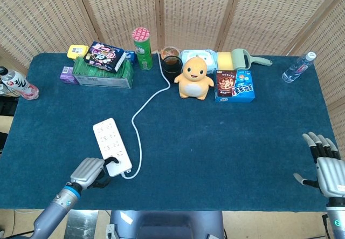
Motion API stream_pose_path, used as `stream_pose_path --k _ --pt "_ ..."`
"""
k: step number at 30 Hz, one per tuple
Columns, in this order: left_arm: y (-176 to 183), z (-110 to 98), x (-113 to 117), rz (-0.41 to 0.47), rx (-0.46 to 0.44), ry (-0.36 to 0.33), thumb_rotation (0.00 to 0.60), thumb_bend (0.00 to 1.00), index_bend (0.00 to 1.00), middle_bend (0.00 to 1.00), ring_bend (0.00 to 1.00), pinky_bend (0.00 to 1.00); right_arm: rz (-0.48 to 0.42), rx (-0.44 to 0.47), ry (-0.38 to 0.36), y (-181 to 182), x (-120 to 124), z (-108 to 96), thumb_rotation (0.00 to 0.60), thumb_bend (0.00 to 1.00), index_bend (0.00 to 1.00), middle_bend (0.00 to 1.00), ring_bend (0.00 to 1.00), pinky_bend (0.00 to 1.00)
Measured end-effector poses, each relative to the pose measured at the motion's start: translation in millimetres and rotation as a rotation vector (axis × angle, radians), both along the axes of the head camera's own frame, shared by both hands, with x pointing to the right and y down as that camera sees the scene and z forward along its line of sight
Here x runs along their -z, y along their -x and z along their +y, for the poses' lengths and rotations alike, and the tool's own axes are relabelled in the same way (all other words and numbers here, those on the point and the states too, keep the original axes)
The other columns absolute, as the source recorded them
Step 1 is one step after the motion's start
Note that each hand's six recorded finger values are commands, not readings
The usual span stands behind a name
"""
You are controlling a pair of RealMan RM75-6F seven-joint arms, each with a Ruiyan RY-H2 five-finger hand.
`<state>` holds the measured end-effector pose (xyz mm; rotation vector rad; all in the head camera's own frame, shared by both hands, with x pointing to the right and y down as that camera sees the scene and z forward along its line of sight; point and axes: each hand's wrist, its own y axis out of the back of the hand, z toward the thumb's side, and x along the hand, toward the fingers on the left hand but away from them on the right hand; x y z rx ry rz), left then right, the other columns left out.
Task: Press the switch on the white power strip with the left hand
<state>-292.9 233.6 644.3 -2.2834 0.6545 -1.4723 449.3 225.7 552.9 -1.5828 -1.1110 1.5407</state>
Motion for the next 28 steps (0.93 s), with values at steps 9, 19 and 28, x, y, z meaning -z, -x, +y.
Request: stream_pose_path --k 9,19,28 --pt "20 -16 32 0.0 0.041 -0.139 0.6 0.39 0.17 1.0 0.98 0.92 -0.001 0.003 0.001 2 0 0 0.6 0.0 0.05 0.06 0.05 0.0" --pt "106 -16 66 -0.161 0.134 -0.405 0.6 0.1 0.0 0.0 0.01 0.21 0.008 0.015 0.004 8 -4 -1 0.6 0.0 0.05 0.06 0.05 0.0" --pt "162 -5 83 -0.282 0.245 -0.49 0.6 0.07 0.0 0.0 0.0 0.16 0.031 0.023 -0.005 10 -4 1 0.6 0.0 0.05 0.06 0.05 0.0"
